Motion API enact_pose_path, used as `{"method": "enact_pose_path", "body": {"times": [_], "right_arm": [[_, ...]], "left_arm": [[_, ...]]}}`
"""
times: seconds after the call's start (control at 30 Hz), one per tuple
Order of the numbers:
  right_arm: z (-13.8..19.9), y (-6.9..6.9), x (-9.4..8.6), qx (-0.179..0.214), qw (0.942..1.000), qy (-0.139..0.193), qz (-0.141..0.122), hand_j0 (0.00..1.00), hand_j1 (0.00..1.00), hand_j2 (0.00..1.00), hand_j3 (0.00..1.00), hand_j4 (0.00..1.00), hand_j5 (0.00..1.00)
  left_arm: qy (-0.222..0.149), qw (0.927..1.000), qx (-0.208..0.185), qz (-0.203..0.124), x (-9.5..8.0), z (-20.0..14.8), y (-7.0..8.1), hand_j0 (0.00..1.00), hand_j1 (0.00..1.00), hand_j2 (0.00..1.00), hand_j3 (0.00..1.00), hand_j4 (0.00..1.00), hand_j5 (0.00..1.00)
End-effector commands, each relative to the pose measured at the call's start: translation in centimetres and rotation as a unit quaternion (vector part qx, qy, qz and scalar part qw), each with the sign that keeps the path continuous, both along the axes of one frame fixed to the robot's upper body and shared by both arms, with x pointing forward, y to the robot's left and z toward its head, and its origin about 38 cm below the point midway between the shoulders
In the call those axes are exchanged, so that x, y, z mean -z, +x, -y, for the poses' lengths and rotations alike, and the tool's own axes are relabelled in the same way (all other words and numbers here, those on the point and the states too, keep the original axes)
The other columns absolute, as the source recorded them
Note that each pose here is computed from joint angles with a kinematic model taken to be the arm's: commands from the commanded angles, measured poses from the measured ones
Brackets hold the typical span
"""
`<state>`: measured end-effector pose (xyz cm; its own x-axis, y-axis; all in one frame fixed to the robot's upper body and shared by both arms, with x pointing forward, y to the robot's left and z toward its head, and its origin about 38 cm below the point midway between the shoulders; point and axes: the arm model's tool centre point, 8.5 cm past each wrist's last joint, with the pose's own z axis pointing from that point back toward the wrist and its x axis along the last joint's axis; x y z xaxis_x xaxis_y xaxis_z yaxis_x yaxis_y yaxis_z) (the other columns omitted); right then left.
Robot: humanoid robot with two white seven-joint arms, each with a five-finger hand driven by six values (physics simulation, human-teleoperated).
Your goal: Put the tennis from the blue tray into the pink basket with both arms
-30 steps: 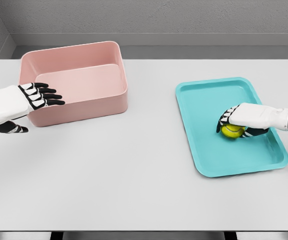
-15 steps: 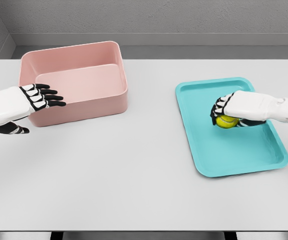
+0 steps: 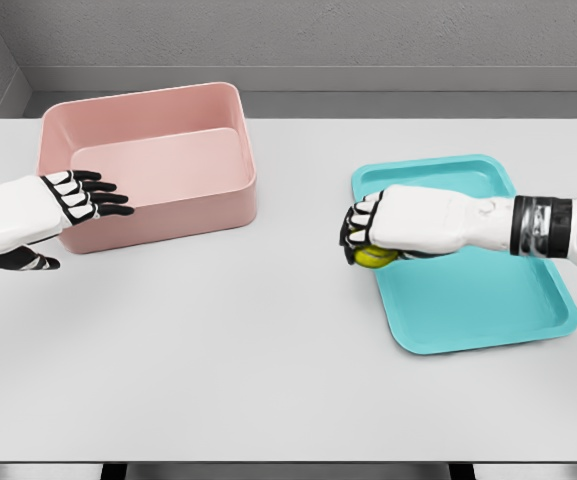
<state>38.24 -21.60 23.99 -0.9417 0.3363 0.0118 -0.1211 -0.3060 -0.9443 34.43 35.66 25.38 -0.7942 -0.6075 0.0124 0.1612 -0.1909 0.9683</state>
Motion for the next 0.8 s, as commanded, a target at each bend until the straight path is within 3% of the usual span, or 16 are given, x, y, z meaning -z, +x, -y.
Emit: {"method": "enact_pose_path", "body": {"times": [0.0,0.27,0.43,0.7,0.77], "right_arm": [[-2.1,-0.1,0.3,-0.018,0.9997,0.017,-0.004,0.42,0.42,0.42,0.42,0.42,0.42],[-11.0,-0.9,2.0,-0.100,0.9949,0.016,0.002,0.42,0.42,0.42,0.42,0.42,0.42],[-14.7,0.8,4.3,-0.103,0.9945,0.006,-0.022,0.42,0.42,0.42,0.42,0.42,0.42],[-17.7,1.5,7.3,-0.099,0.9937,-0.012,-0.051,0.43,0.43,0.43,0.43,0.43,0.43],[-17.8,1.5,7.5,-0.099,0.9938,-0.016,-0.048,0.43,0.43,0.43,0.43,0.43,0.43]], "left_arm": [[-0.002,1.0000,-0.001,-0.001,0.0,0.0,0.0,1.00,1.00,1.00,1.00,1.00,1.00],[-0.003,1.0000,0.000,-0.002,0.0,0.0,0.0,1.00,1.00,1.00,1.00,1.00,1.00],[-0.003,1.0000,0.000,-0.002,0.0,0.0,0.0,1.00,1.00,1.00,1.00,1.00,1.00],[-0.002,1.0000,0.000,-0.002,0.0,0.0,0.0,1.00,1.00,1.00,1.00,1.00,1.00],[-0.002,1.0000,-0.001,-0.001,-0.1,0.0,0.0,1.00,1.00,1.00,1.00,1.00,1.00]]}}
